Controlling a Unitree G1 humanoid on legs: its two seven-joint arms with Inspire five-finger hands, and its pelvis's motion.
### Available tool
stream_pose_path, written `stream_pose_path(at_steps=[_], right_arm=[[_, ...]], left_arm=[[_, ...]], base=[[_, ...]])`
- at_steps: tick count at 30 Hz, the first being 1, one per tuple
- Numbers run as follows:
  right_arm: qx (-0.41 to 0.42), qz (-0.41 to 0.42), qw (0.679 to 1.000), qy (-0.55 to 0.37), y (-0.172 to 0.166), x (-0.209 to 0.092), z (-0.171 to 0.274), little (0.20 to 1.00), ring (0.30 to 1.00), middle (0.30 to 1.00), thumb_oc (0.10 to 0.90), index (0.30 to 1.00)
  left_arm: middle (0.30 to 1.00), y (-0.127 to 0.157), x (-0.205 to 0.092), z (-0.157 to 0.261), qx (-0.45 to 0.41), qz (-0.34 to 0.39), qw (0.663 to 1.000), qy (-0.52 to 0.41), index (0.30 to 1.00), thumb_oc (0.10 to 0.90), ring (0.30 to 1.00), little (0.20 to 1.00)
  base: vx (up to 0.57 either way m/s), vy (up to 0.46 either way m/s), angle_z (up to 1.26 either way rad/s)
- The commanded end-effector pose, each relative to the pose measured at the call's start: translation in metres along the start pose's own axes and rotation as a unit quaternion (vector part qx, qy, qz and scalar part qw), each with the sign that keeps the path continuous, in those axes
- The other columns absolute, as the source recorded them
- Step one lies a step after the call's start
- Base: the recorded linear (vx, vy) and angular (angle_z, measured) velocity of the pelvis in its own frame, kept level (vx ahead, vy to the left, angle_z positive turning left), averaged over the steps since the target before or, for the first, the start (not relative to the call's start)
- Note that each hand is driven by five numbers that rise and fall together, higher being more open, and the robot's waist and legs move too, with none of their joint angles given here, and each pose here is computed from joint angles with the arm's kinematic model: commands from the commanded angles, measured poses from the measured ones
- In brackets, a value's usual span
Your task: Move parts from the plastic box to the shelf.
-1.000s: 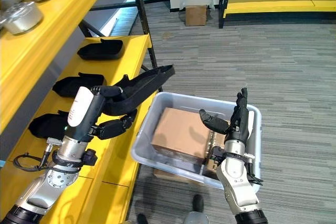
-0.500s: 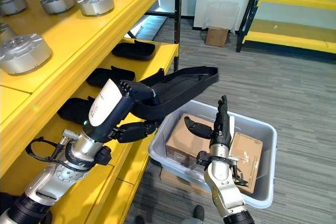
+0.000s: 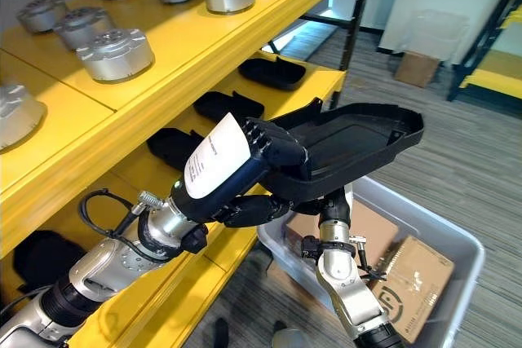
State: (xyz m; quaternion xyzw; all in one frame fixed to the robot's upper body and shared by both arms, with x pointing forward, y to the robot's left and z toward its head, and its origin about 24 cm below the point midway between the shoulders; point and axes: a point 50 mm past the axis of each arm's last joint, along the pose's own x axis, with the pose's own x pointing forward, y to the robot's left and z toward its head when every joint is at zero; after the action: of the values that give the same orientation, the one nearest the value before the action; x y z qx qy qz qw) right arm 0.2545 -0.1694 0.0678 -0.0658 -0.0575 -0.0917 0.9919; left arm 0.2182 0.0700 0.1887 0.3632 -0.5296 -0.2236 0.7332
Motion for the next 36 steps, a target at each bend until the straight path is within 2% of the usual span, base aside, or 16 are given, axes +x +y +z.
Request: stream_pose_path(at_steps=[1, 6, 12, 21, 29, 36], right_arm=[[0.062, -0.007, 0.984, -0.168, 0.002, 0.016, 0.066, 1.0, 1.0, 1.0, 0.9, 1.0], [0.04, -0.048, 0.981, -0.182, -0.015, 0.013, 0.061, 1.0, 1.0, 1.0, 0.9, 1.0], [0.038, -0.032, 0.987, -0.155, -0.011, 0.019, 0.054, 1.0, 1.0, 1.0, 0.9, 1.0], [0.044, -0.005, 0.992, -0.121, -0.004, 0.033, 0.042, 1.0, 1.0, 1.0, 0.9, 1.0], [0.054, -0.078, 0.993, -0.065, -0.028, 0.031, 0.02, 1.0, 1.0, 1.0, 0.9, 1.0], [0.059, -0.104, 0.992, -0.037, -0.038, 0.021, 0.01, 1.0, 1.0, 1.0, 0.9, 1.0]], left_arm=[[0.3, 0.042, 0.022, 0.02, 0.036, 0.129, 0.987, -0.087, 0.3, 0.4, 0.3, 0.3], [0.3, 0.041, 0.017, 0.02, 0.002, 0.115, 0.988, -0.107, 0.3, 0.4, 0.3, 0.3], [0.3, 0.04, 0.005, 0.023, -0.001, 0.108, 0.988, -0.111, 0.3, 0.4, 0.3, 0.3], [0.3, 0.04, 0.009, 0.01, 0.052, 0.126, 0.988, -0.07, 0.3, 0.4, 0.3, 0.3], [0.3, 0.039, -0.022, -0.007, 0.066, 0.087, 0.994, -0.012, 0.3, 0.4, 0.3, 0.3], [0.3, 0.035, -0.037, -0.007, 0.074, 0.073, 0.994, -0.016, 0.3, 0.4, 0.3, 0.3]], base=[[-0.15, -0.092, 0.22], [-0.23, -0.033, 0.76], [-0.24, 0.114, 0.97], [-0.36, 0.36, 0.36], [-0.28, 0.324, 0.28], [-0.15, 0.227, 0.47]])
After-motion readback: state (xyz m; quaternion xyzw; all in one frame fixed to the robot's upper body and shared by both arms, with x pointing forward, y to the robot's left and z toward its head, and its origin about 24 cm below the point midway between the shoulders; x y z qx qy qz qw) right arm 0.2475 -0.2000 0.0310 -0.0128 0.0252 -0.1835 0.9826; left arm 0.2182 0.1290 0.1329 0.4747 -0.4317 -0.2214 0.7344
